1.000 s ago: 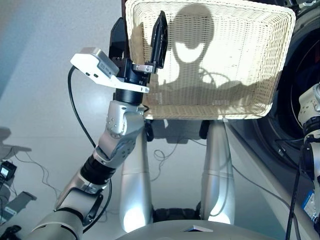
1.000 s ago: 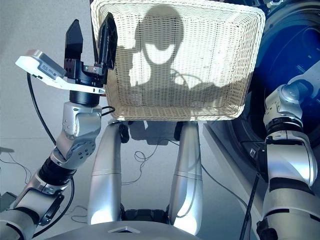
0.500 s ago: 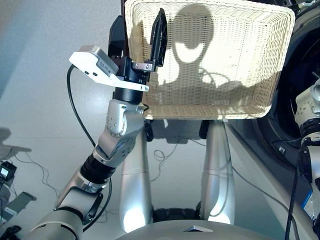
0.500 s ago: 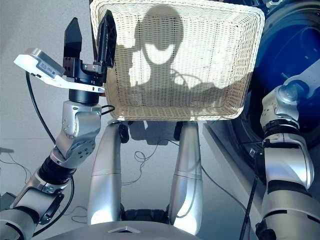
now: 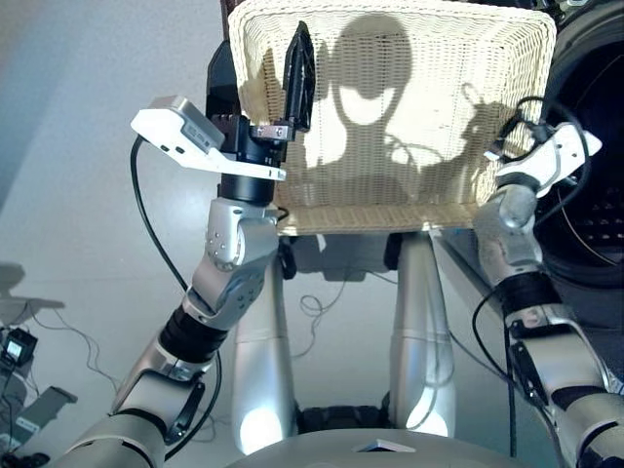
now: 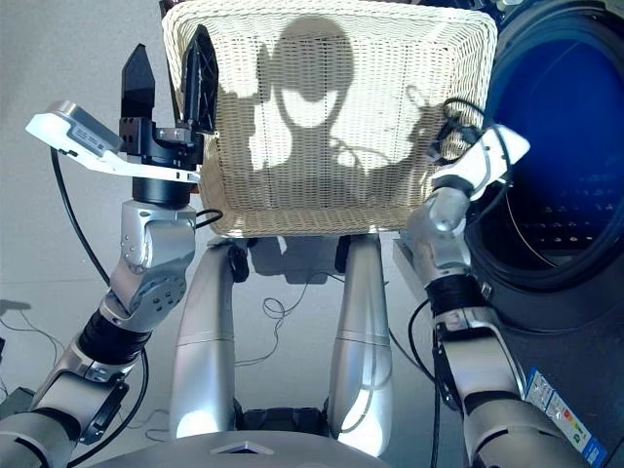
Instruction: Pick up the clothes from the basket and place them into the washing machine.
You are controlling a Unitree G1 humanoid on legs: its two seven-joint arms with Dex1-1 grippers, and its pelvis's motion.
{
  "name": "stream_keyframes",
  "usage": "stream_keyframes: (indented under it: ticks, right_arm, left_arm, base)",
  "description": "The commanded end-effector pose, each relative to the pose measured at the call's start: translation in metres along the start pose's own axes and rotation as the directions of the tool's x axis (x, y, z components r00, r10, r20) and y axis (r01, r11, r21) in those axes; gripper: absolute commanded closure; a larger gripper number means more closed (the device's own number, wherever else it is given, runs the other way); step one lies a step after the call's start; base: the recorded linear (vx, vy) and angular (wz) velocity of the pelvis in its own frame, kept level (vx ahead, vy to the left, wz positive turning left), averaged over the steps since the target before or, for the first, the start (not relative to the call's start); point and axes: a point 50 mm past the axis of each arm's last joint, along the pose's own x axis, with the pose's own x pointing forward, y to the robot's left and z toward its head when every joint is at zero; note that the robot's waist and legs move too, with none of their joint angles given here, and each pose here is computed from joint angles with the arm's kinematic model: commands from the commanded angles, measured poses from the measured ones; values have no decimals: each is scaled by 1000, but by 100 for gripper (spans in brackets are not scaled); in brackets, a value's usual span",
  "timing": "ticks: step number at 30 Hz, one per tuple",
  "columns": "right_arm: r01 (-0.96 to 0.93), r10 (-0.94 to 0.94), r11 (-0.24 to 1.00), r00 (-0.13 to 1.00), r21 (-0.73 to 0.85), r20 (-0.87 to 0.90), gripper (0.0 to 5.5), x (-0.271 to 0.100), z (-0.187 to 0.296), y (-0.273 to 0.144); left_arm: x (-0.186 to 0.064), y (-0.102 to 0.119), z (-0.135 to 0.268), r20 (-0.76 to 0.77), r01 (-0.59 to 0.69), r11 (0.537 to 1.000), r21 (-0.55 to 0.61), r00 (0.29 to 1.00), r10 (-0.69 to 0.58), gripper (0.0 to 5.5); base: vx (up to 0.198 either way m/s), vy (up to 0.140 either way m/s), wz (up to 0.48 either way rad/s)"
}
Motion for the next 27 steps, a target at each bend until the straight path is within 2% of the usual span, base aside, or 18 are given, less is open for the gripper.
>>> stream_keyframes:
  ticks: [1,6,9,13,15,19,24,27]
  right_arm:
    - [-127,118,992,965,20,236,0,-8,38,12]
    - [-222,228,973,909,-58,348,0,-26,56,18]
    - [-281,291,956,894,-81,341,0,-38,55,16]
    - [-364,378,926,903,-104,203,0,-56,30,6]
    - [-386,397,915,913,-116,96,0,-66,10,-2]
    - [-423,400,895,901,-139,-167,0,-90,-41,-19]
    - [-463,357,871,828,-166,-432,0,-127,-88,-44]
    - [-493,333,854,762,-166,-555,0,-152,-106,-62]
  left_arm:
    - [-1,-4,26,153,39,996,75,987,-50,0]
    - [-11,6,17,96,22,992,121,995,-33,0]
    - [-22,17,4,16,1,993,122,1000,-3,0]
    - [-49,43,-24,-163,-70,986,151,982,95,0]
    - [-66,57,-42,-268,-75,974,214,954,132,0]
    - [-118,89,-83,-495,-126,941,314,824,275,0]
    - [-187,121,-114,-681,-105,879,465,593,431,0]
    - [-230,131,-119,-774,-60,871,487,434,462,0]
  base:
    - [0,0,0]
    - [12,4,-4]
    - [78,1,-45]
    - [106,-20,-66]
    - [155,-4,-16]
    - [185,23,11]
    - [168,41,45]
    - [130,37,113]
